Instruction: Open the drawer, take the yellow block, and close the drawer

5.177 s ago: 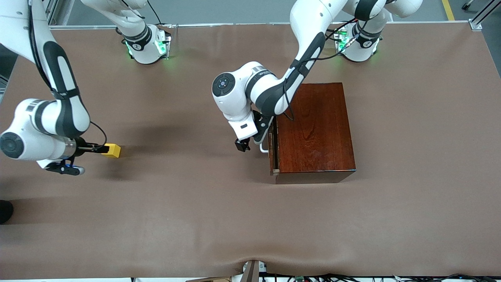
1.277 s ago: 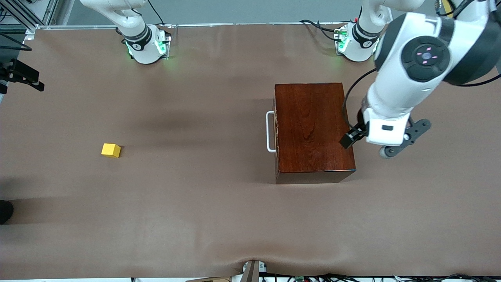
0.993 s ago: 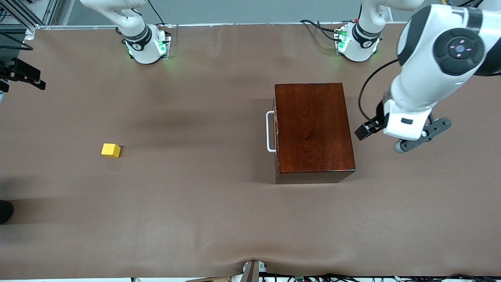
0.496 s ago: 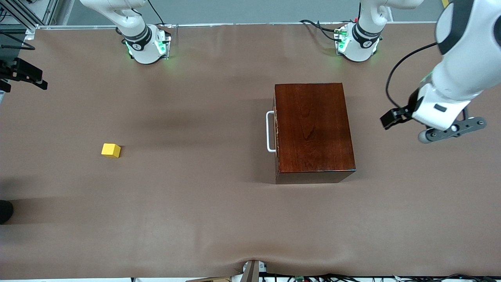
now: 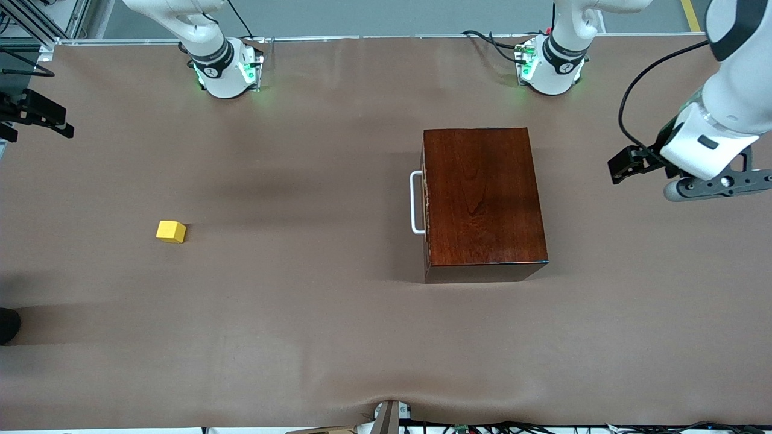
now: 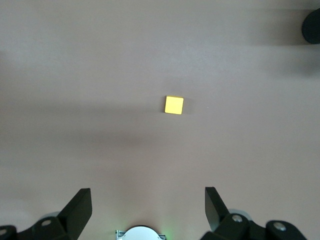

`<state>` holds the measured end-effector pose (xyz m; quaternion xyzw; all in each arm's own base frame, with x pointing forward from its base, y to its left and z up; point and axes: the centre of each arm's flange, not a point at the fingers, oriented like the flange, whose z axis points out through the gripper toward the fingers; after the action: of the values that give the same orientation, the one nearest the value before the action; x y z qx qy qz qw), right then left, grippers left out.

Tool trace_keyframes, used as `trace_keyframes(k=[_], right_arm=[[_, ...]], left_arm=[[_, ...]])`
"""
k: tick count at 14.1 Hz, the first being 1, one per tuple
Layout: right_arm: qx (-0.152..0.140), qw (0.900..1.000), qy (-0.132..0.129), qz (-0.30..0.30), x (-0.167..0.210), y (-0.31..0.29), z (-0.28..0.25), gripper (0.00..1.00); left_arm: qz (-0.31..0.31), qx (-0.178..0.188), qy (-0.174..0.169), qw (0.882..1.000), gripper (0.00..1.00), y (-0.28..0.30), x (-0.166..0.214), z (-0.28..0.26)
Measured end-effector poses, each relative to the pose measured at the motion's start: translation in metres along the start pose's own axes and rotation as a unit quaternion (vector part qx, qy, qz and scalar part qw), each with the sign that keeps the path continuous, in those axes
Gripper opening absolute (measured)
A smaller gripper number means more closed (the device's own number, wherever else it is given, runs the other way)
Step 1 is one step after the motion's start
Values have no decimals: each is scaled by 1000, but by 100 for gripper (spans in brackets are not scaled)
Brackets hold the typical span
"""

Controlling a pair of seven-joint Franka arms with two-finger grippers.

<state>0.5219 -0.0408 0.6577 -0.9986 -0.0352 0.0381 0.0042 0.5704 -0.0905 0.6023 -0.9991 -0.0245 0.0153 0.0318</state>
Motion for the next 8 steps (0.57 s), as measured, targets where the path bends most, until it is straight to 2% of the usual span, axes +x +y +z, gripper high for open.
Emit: trace_keyframes(k=[8], right_arm=[[1,1000,0,0,0,0,0,100]], left_arm=[[7,-2,8,1000,100,-12,-1,-10]])
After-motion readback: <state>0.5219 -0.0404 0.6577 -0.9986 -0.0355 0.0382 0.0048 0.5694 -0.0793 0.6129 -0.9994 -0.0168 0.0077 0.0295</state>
